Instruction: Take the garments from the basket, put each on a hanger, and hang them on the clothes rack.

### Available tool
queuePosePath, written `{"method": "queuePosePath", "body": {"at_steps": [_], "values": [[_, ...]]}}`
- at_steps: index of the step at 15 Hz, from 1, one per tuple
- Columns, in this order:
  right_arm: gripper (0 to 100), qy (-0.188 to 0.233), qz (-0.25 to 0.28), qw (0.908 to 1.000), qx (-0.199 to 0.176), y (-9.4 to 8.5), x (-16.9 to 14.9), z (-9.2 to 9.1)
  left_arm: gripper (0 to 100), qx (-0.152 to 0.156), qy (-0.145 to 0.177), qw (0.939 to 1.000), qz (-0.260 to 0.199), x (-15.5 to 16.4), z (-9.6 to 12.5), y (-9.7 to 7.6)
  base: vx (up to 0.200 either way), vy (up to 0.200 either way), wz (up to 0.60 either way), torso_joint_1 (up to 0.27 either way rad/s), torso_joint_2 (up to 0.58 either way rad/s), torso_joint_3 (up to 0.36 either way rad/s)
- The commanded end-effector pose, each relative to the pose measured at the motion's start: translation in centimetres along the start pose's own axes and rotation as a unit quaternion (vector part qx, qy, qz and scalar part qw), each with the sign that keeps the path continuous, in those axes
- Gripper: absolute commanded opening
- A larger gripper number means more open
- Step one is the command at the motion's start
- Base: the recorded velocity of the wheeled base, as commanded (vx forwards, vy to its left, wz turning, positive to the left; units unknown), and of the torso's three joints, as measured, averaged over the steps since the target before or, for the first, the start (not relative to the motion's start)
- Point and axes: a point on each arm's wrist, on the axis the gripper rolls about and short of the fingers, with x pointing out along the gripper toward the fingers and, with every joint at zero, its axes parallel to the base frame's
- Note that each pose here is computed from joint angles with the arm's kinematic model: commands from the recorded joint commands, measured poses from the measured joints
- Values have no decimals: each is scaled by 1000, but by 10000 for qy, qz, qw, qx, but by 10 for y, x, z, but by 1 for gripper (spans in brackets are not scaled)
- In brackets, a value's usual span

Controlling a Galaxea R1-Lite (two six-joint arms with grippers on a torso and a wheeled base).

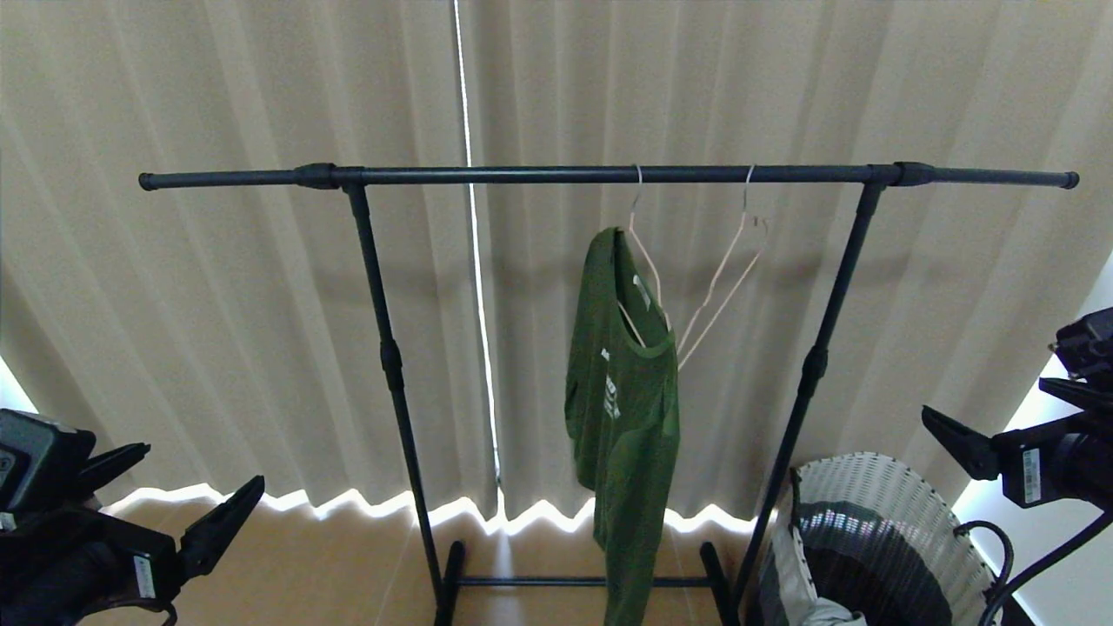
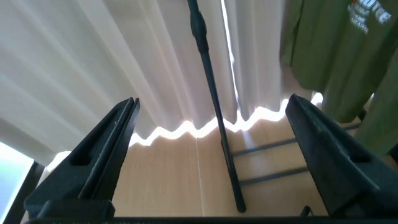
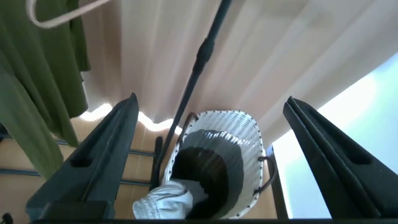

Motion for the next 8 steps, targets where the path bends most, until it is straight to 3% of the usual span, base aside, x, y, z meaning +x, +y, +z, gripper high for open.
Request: {"method": "queuePosePath", "body": {"at_steps": [1, 8], "values": [[100, 27, 7, 10000, -12, 0, 0, -2, 100, -1, -4, 10000, 4, 0, 0, 0, 0, 0, 0, 0, 0, 0], [100, 115, 17, 9999, -37, 1, -1, -8, 100, -92, -84, 9999, 1, 1, 4, 1, 0, 0, 0, 0, 0, 0]]}}
